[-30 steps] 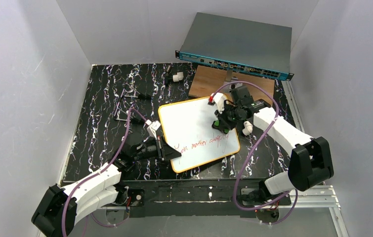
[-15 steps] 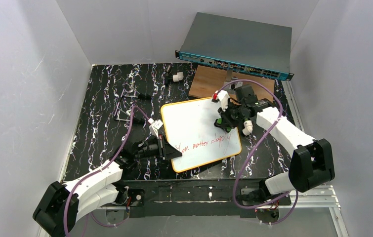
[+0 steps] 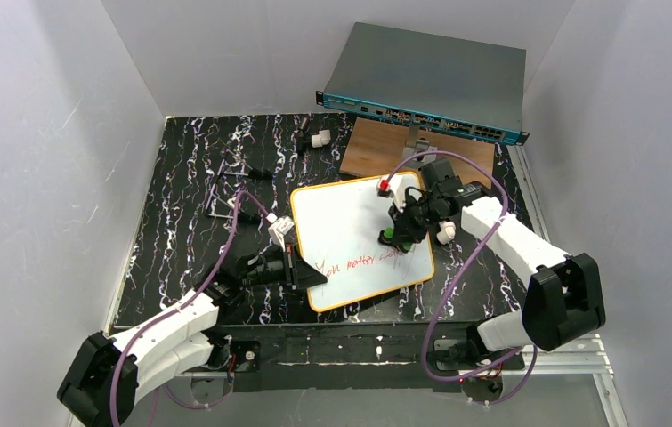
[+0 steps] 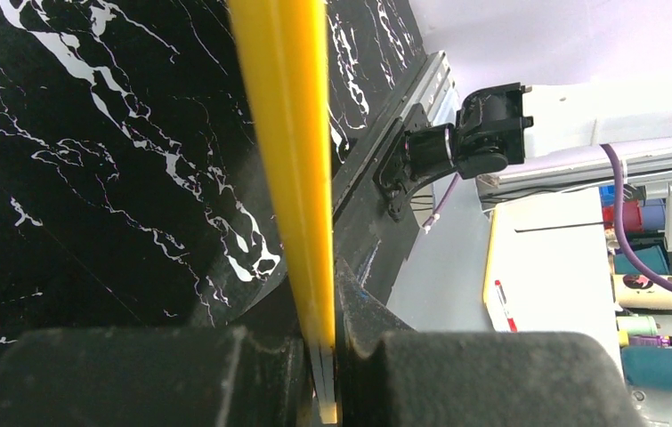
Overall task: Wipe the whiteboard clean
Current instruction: Erase the whiteboard at the center of the board.
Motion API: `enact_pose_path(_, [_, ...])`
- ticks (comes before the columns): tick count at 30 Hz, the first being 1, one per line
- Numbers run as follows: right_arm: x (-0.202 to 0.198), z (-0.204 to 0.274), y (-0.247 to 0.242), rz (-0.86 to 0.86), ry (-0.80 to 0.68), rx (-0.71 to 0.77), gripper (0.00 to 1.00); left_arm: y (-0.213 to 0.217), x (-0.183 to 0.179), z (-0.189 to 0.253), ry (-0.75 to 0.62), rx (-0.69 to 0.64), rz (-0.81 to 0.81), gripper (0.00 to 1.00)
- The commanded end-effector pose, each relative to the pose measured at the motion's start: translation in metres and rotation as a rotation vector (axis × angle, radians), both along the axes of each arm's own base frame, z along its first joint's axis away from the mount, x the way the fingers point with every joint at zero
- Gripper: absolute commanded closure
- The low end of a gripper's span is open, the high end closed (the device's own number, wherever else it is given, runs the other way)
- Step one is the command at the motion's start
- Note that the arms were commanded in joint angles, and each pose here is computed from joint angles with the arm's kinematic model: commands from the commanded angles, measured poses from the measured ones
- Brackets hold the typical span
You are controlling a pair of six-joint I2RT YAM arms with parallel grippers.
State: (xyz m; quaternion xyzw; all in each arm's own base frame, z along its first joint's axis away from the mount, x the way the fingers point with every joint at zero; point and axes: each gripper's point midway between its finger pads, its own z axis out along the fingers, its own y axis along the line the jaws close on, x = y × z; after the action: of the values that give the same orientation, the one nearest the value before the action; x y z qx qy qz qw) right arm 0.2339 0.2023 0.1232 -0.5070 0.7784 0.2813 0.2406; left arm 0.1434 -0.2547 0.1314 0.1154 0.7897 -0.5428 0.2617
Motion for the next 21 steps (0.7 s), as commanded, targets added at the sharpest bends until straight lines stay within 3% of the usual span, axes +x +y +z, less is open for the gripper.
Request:
enact_pose_path(1, [0.065, 0.019, -0.024, -0.285, -0.184, -0.059, 0.99, -0.012, 0.004, 0.057, -0.224, -0.139, -0.066, 1.0])
enact_pose_path(4, [0.09, 0.01, -0.053, -0.446, -0.227, -0.145, 0.99, -0.011, 0.003, 0.055, -0.22, -0.141, -0.067, 1.0])
enact_pose_path(6, [0.089, 0.004, -0.058, -0.437, -0.227, -0.168, 0.99, -0.011, 0.002, 0.055, -0.223, -0.142, -0.066, 1.0])
enact_pose_path(13, [0.005, -0.012, -0.011, 0.017, -0.052, -0.066, 0.99, -0.012, 0.003, 0.058, -0.242, -0.13, -0.077, 1.0])
enact_pose_path(16, [-0.02, -0.009, 0.008, 0.133, -0.02, -0.037, 0.99, -0.013, 0.004, 0.057, -0.24, -0.13, -0.082, 1.0])
enact_pose_path(18, [-0.012, -0.006, 0.013, 0.102, -0.019, -0.029, 0.99, -0.012, 0.004, 0.056, -0.239, -0.133, -0.08, 1.0])
enact_pose_path(21, [0.033, -0.004, -0.005, -0.114, -0.097, -0.075, 0.99, -0.011, 0.003, 0.055, -0.243, -0.136, -0.072, 1.0])
